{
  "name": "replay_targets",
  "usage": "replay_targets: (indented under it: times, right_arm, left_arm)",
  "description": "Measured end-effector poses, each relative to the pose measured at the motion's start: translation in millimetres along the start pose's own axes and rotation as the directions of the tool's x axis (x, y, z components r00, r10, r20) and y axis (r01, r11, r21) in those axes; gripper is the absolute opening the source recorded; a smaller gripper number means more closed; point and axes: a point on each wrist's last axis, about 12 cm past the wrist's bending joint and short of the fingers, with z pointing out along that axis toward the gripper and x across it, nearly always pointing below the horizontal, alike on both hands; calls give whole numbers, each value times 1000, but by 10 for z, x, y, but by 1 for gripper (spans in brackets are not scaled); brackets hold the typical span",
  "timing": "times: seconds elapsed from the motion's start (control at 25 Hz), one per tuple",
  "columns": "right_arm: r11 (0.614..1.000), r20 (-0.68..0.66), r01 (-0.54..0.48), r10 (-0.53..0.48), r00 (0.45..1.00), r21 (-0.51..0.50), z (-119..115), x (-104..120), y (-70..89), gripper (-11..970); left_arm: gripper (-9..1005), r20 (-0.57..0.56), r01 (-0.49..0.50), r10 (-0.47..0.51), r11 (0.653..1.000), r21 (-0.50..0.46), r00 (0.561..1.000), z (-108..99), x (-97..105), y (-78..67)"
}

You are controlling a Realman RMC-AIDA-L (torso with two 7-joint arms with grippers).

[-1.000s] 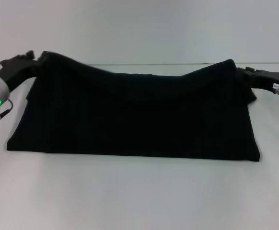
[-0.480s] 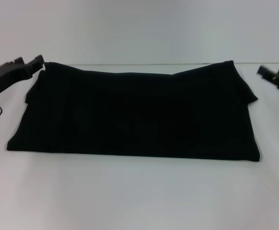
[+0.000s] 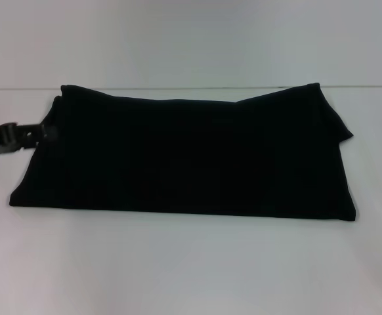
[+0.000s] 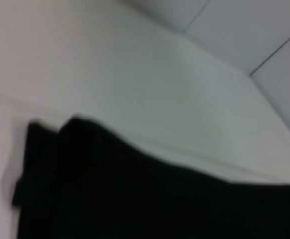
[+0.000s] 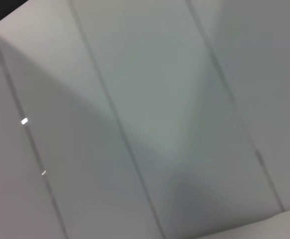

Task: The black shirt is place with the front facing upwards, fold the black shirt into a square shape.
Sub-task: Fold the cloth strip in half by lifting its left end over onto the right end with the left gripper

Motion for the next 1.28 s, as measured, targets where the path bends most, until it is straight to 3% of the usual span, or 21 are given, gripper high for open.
replay_targets:
  times: [0.44,0.88,1.28]
  right_arm:
    - [991,-47,123,-125,991,-49,228,128,149,876]
    - [987,-61,135,-141,988,-93,338,158,233,875]
    - [987,-75,128,-135,988,-98,354,179,246,876]
  left_arm:
    - [633,-246,209,-233,971,-118,941,-226,119,13]
    - [631,-139,285,-317,935,-209,938,-241,204,257]
    - [630,-133,237,-284,928,-288,950,-82,117,298]
